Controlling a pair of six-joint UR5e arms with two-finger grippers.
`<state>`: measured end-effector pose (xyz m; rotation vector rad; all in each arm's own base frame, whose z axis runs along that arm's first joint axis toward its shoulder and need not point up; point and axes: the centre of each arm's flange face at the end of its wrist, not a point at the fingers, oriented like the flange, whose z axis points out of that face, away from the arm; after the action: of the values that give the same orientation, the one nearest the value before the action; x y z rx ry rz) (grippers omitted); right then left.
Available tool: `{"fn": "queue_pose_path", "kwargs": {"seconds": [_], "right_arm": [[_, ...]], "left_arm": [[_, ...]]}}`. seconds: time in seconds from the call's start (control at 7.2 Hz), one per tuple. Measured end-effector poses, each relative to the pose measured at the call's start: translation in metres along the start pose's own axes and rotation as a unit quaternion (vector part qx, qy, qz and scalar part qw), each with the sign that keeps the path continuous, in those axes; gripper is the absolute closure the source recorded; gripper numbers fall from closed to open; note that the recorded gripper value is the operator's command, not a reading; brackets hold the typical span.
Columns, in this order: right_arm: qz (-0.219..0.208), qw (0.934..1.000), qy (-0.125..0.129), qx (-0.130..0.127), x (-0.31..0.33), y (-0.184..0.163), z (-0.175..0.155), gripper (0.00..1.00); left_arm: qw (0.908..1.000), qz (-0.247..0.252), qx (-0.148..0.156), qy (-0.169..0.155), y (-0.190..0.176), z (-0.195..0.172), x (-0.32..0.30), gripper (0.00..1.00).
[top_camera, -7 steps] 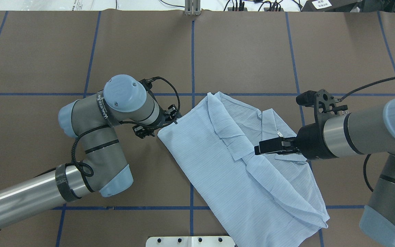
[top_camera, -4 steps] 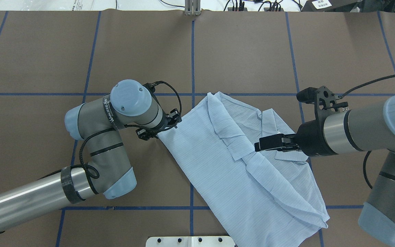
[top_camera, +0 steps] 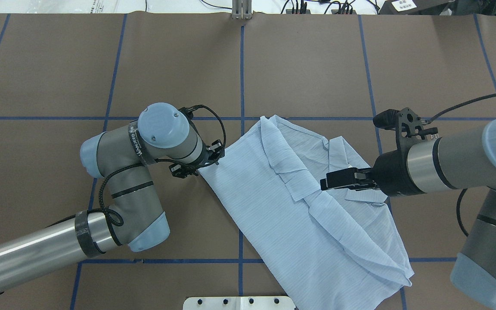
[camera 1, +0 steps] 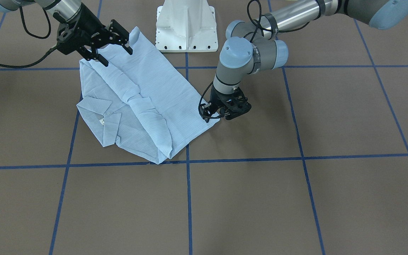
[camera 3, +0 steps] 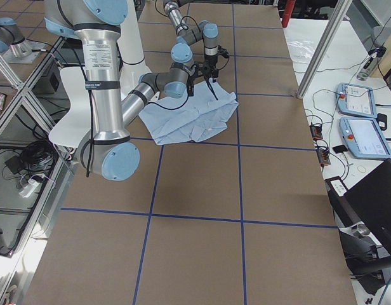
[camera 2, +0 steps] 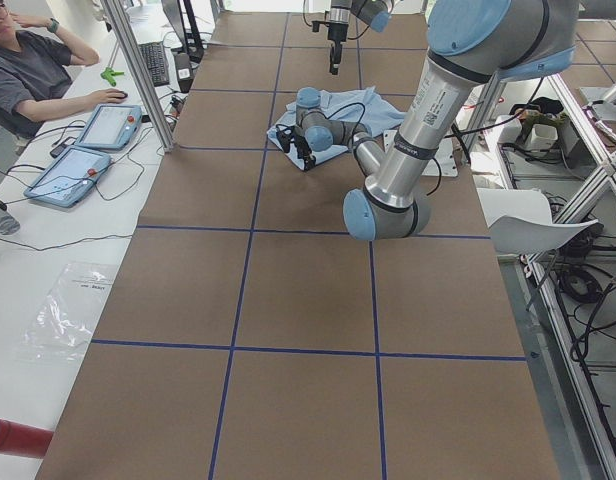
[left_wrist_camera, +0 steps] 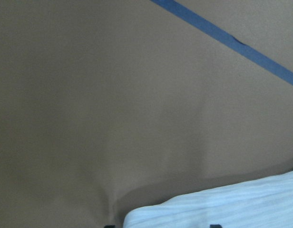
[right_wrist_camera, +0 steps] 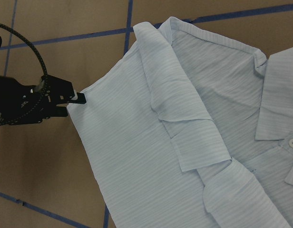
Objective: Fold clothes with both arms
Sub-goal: 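Pull the shirt corner away from the robot with the left gripper while the right holds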
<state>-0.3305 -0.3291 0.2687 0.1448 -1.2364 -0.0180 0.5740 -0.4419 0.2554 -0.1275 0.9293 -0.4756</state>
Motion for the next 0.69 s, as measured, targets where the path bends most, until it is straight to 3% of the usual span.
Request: {"fn": "queue_pose_path", "kwargs": {"seconds": [0.42, 0.69], "right_arm": [[0.003, 1.0000, 0.004, 0.004, 0.004, -0.003, -0.003, 0.00], [0.004, 1.0000, 0.004, 0.007, 0.005, -0.005, -0.004, 0.00]], "left_arm": [[0.9997, 0.002, -0.023, 0.001, 0.007, -0.009, 0.001, 1.00], [0.9996, -0.003, -0.028, 0.003, 0.004, -0.038, 0.002, 1.00]]}}
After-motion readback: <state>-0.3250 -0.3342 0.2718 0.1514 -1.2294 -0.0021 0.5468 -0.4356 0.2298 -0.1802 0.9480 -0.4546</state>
